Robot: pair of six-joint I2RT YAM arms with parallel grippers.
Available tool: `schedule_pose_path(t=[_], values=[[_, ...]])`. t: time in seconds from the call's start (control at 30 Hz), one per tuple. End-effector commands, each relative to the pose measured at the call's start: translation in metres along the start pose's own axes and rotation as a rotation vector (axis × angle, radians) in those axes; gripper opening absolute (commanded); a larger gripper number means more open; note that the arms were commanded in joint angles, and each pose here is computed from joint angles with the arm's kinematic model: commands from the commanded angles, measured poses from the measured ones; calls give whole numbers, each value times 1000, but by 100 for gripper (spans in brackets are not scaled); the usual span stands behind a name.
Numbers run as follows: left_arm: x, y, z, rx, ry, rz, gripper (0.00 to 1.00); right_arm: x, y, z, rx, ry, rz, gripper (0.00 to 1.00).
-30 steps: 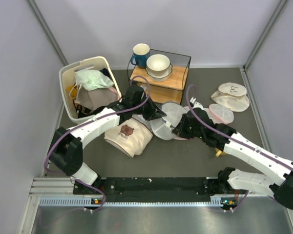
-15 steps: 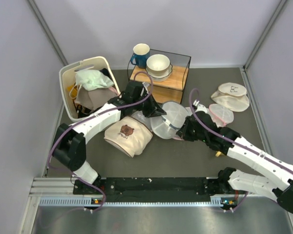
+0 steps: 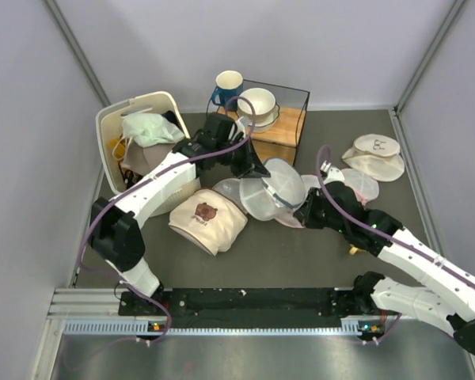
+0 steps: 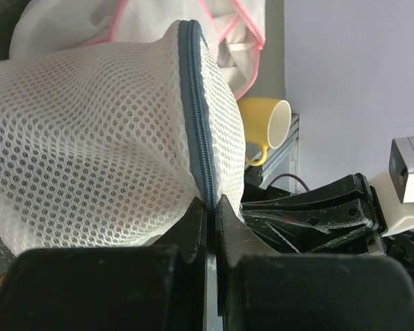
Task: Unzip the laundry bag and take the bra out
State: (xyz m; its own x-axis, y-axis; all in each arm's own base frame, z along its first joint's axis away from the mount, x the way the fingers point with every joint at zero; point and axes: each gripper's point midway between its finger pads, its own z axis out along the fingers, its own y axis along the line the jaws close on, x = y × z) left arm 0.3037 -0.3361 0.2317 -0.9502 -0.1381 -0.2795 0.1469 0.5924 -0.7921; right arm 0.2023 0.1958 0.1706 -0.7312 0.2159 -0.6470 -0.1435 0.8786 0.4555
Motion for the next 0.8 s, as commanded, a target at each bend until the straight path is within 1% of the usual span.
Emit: schedule_pose_path(t=[0.0,0.13,0.2,0.23,0.27,0.3,0.33,0.37,0.4,0.5,0.57,0.6,0.67,0.73,0.77], values=[[-29,-13,-10,19,-43,150,0,-18,0,-22,15,-37,-41,0],[-28,-1,5,-10,-2,154,0,-21,12,-24,-23,-29,-24,0],[-25,0,8,-15,10,152,25,-19,14,-19,-23,-17,-9,0],[-24,0,6,-24,7,155,35,-18,16,-17,-27,-9,-1,0],[-27,-4,-3,-36,-25,170,67,-15,16,-11,-19,2,9,0],[-25,-8,-7,-42,-37,178,78,-14,17,-9,-20,7,16,0],[-25,-11,-14,-51,-53,174,85,-15,20,-6,-27,3,22,0],[-21,-16,-27,-53,-72,172,89,-15,21,-2,-24,9,26,0],[-20,-16,-33,-67,-96,161,96,-16,23,-1,-28,9,32,0],[-2,-17,-54,-62,-127,59,97,-17,28,4,-42,8,44,0],[12,-16,-60,-23,-134,21,97,-17,30,6,-51,10,53,0],[20,-19,-60,-6,-127,-28,97,-18,30,6,-50,7,58,0],[35,-15,-59,23,-96,-68,97,-18,31,6,-56,2,59,0],[39,-21,-56,57,-83,-101,98,-19,32,4,-60,-2,61,0],[43,-18,-50,48,-71,-115,98,-19,32,4,-62,-2,58,0]])
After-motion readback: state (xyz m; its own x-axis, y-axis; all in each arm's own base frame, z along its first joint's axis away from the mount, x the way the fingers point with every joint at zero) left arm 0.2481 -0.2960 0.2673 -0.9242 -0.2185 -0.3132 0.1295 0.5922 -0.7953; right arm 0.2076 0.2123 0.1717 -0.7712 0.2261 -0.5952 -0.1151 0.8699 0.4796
